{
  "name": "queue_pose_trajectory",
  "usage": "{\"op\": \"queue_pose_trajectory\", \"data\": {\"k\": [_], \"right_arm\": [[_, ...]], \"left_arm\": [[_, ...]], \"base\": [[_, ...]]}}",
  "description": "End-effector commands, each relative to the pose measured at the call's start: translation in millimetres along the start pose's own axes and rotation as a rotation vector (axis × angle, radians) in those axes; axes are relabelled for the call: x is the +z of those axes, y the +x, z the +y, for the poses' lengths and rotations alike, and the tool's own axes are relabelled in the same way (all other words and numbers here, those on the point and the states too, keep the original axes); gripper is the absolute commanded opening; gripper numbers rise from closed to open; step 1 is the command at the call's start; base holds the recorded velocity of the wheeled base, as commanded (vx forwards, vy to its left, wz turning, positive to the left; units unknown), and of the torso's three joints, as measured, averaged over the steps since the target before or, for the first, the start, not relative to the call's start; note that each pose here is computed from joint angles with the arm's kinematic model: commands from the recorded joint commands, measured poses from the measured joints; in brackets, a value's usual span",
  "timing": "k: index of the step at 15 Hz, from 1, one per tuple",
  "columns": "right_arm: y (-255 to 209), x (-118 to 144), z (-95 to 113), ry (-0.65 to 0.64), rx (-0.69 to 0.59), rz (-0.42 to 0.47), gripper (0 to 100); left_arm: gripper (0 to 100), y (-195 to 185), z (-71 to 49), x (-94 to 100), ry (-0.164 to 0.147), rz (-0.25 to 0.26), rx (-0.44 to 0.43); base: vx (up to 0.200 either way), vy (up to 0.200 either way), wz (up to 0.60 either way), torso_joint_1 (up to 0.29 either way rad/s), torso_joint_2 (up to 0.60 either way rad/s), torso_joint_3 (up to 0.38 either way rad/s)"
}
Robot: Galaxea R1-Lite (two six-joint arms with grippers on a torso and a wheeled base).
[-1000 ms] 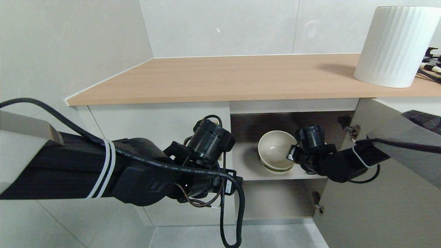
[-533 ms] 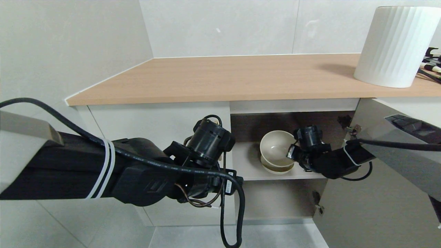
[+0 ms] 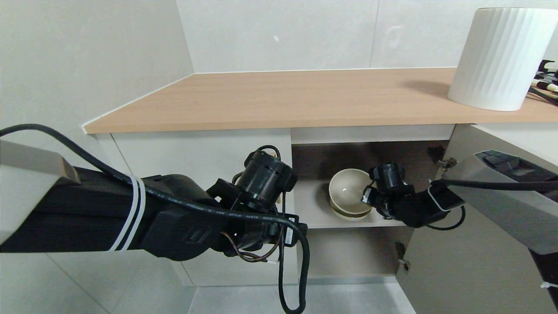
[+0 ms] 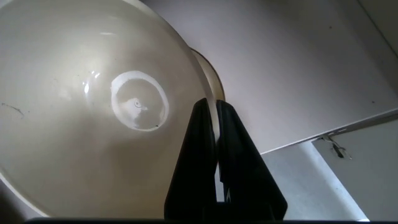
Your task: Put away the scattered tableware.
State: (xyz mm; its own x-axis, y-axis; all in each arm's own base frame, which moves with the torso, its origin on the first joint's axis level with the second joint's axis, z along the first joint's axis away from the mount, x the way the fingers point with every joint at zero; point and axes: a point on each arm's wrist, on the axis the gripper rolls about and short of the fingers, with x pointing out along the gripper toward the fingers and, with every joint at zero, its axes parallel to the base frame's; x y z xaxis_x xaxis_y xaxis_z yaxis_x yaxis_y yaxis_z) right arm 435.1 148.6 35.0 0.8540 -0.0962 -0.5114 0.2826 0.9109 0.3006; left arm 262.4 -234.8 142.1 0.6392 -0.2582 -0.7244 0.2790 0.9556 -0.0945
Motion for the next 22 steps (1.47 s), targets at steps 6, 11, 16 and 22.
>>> {"op": "queue_pose_trajectory", "data": {"k": [6,11,16,22], "right_arm": [[7.4,-6.4,-0.4,-0.006,-0.006,0.009,0],[9.4,-9.2,-1.3,-0.024,-0.010,0.015,0],[8.0,-9.8,-0.5,-0.029,-0.012,0.023,100],[-5.0,-10.7,8.2,-0.043,0.007,0.049,100]], "left_arm": [[100,1.4,0.1,-0.8,0.000,0.002,0.007],[100,1.9,0.1,-1.1,0.000,0.003,0.009],[100,1.4,0.1,-0.8,-0.005,0.002,0.007],[100,1.5,0.6,-0.6,-0.008,0.002,0.009]], "base": [[0.000,0.000,0.00,0.000,0.00,0.000],[0.000,0.000,0.00,0.000,0.00,0.000],[0.000,0.000,0.00,0.000,0.00,0.000],[0.000,0.000,0.00,0.000,0.00,0.000]]}}
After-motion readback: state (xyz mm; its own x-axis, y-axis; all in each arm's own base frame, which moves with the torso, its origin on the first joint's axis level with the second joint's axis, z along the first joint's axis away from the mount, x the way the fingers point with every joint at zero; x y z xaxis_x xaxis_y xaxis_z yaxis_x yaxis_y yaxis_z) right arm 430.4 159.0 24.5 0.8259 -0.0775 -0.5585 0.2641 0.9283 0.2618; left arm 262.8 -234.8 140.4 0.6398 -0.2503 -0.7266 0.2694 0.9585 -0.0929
